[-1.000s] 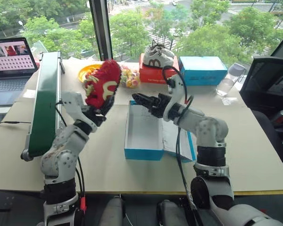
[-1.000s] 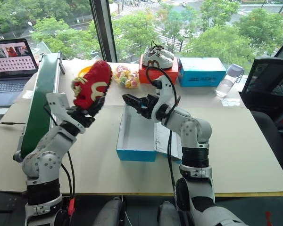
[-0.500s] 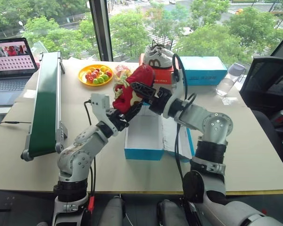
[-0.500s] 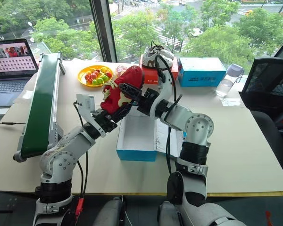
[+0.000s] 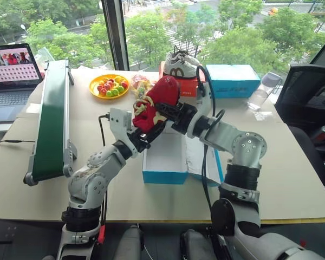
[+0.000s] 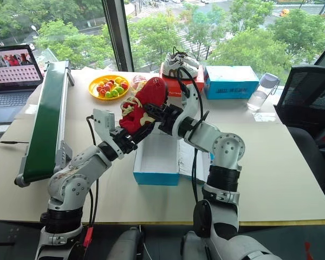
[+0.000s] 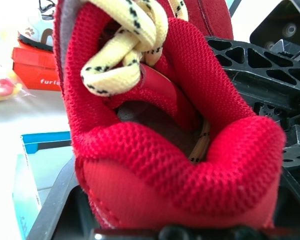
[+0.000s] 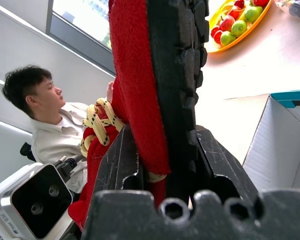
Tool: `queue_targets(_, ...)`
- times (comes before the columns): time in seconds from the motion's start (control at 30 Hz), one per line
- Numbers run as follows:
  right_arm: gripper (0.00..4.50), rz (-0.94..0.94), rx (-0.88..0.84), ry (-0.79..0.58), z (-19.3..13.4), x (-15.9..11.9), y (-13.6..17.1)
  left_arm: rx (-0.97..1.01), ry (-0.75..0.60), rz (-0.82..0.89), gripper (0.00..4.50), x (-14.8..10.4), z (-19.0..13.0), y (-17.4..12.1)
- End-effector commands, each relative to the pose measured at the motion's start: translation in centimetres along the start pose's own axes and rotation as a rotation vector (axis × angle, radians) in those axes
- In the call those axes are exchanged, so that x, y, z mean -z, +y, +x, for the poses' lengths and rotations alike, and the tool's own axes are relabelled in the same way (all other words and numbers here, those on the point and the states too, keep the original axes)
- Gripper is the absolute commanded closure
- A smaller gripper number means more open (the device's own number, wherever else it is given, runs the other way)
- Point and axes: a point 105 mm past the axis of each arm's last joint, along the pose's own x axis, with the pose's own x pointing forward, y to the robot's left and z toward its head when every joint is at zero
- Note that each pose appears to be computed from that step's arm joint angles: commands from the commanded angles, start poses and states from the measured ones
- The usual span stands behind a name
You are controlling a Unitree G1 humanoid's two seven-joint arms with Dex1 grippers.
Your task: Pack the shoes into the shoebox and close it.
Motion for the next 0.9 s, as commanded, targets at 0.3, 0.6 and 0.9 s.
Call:
queue_targets(0.3,3.36,-0.143,0.25,0.008,-1.8,-4.5,-3.0,0.008,0.185,0.214,0.02,2.6,-2.9,1.5)
queue_targets(0.6,3.36,-0.237,0.498,0.385,-3.8,-1.0,-7.5,0.013,0.203,0.235,0.02,3.5,-2.9,1.6)
queue_targets(0.9,3.36,-0.266,0.559,0.594,-4.0,1.8,-8.4,-0.009,0.187,0.209,0.02,4.0,-2.8,1.1)
